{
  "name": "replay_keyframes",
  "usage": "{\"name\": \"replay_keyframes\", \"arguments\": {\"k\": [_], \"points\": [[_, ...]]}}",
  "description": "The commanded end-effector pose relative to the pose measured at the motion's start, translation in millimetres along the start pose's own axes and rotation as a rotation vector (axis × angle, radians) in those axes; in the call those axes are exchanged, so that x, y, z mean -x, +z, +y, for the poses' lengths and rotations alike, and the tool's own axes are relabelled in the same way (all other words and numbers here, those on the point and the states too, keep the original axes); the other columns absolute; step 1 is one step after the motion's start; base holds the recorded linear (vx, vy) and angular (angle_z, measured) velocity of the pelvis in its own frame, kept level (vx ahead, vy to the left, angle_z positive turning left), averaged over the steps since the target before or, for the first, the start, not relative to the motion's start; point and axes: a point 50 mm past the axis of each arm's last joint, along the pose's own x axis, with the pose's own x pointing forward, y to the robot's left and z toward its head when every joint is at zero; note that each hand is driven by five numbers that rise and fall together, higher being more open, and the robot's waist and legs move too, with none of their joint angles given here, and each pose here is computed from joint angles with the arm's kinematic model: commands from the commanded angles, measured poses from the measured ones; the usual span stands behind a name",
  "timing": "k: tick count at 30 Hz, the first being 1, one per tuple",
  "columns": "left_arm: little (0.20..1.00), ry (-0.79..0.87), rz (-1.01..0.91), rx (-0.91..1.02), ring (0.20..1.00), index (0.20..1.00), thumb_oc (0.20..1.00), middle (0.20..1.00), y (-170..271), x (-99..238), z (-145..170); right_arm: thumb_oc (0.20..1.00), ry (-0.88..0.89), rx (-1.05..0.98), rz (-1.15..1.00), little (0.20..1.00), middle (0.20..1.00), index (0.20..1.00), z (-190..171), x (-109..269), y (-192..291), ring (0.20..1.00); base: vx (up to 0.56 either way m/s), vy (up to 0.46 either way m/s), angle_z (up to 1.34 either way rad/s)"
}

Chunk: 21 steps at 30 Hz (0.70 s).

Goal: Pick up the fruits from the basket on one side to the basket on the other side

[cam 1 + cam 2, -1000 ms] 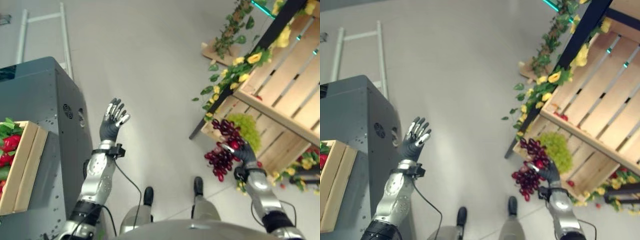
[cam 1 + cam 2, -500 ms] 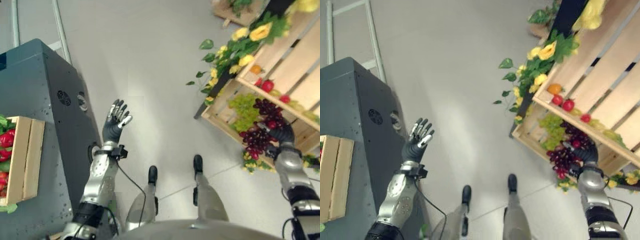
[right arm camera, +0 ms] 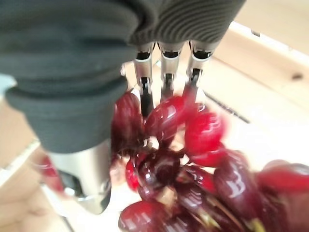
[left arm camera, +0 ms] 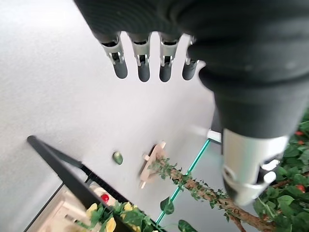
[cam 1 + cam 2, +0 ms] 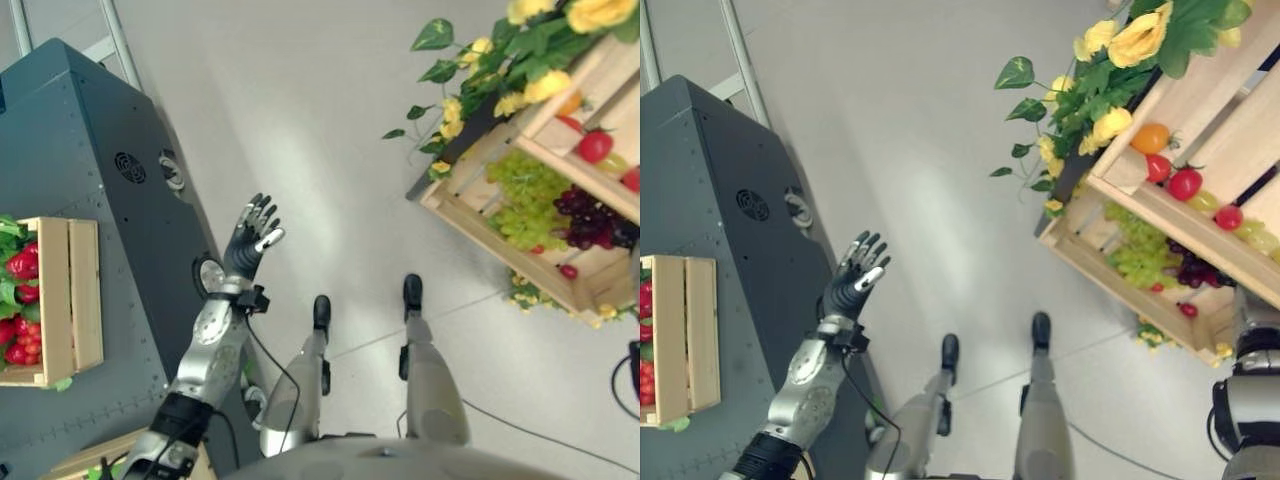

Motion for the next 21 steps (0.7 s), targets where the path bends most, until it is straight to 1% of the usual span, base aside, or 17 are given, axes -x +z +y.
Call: {"name": "replay_keyframes", "arguments": {"k": [1, 2, 4, 5, 6, 8, 9, 12, 14, 15, 16, 17, 21], "points": [[1.000, -0.078, -0.070, -0.010, 1.000, 1.000, 1.000, 1.000, 16, -3, -11, 1.000, -0.042, 0.156, -0.114, 1.000, 1.000, 1.000, -16, -7, 31, 1.000, 0.02, -0.028, 0.06], [1.000, -0.068, -0.070, 0.009, 1.000, 1.000, 1.000, 1.000, 16, -4, -10, 1.000, -0.015, 0.187, -0.153, 1.000, 1.000, 1.000, -5, -5, 36, 1.000, 0.01, -0.010, 0.04], [1.000, -0.057, -0.074, 0.022, 1.000, 1.000, 1.000, 1.000, 16, -4, -9, 1.000, -0.007, 0.175, -0.178, 1.000, 1.000, 1.000, 1, -3, 38, 1.000, 0.01, -0.006, 0.02], [1.000, -0.020, -0.087, 0.043, 1.000, 1.000, 1.000, 1.000, 16, -4, -4, 1.000, 0.054, 0.140, -0.279, 1.000, 1.000, 1.000, 24, 7, 48, 1.000, 0.00, 0.000, 0.00], [1.000, -0.021, -0.084, 0.041, 1.000, 1.000, 1.000, 1.000, 15, -4, -4, 1.000, 0.054, 0.140, -0.276, 1.000, 1.000, 1.000, 24, 8, 46, 1.000, 0.00, 0.000, 0.00], [1.000, 0.020, -0.098, 0.066, 1.000, 1.000, 1.000, 1.000, 15, -4, 1, 1.000, 0.095, 0.085, -0.352, 1.000, 1.000, 1.000, 41, 23, 46, 1.000, 0.01, -0.026, 0.00], [1.000, 0.054, -0.121, 0.088, 1.000, 1.000, 1.000, 1.000, 17, -5, 5, 1.000, 0.148, 0.019, -0.414, 1.000, 1.000, 1.000, 58, 40, 45, 1.000, 0.03, -0.063, 0.01], [1.000, 0.070, -0.132, 0.093, 1.000, 1.000, 1.000, 1.000, 17, -4, 8, 1.000, 0.158, -0.036, -0.441, 1.000, 1.000, 1.000, 62, 53, 39, 1.000, 0.02, -0.051, 0.10], [1.000, 0.093, -0.143, 0.109, 1.000, 1.000, 1.000, 1.000, 18, -4, 12, 1.000, 0.223, -0.102, -0.477, 1.000, 1.000, 1.000, 75, 72, 34, 1.000, 0.03, -0.076, 0.08], [1.000, 0.093, -0.141, 0.108, 1.000, 1.000, 1.000, 1.000, 17, -4, 12, 1.000, 0.223, -0.102, -0.476, 1.000, 1.000, 1.000, 75, 73, 33, 1.000, 0.02, -0.107, 0.10], [1.000, 0.118, -0.155, 0.111, 1.000, 1.000, 1.000, 1.000, 19, -3, 16, 1.000, 0.325, -0.183, -0.526, 1.000, 1.000, 1.000, 94, 93, 39, 1.000, 0.01, -0.052, 0.13], [1.000, 0.119, -0.153, 0.109, 1.000, 1.000, 1.000, 1.000, 18, -2, 16, 1.000, 0.327, -0.183, -0.524, 1.000, 1.000, 1.000, 94, 94, 38, 1.000, 0.02, -0.083, 0.18], [1.000, 0.151, -0.151, 0.107, 1.000, 1.000, 1.000, 1.000, 15, 1, 22, 1.000, 0.472, -0.297, -0.574, 1.000, 1.000, 1.000, 117, 129, 40, 1.000, 0.03, -0.094, 0.10]]}}
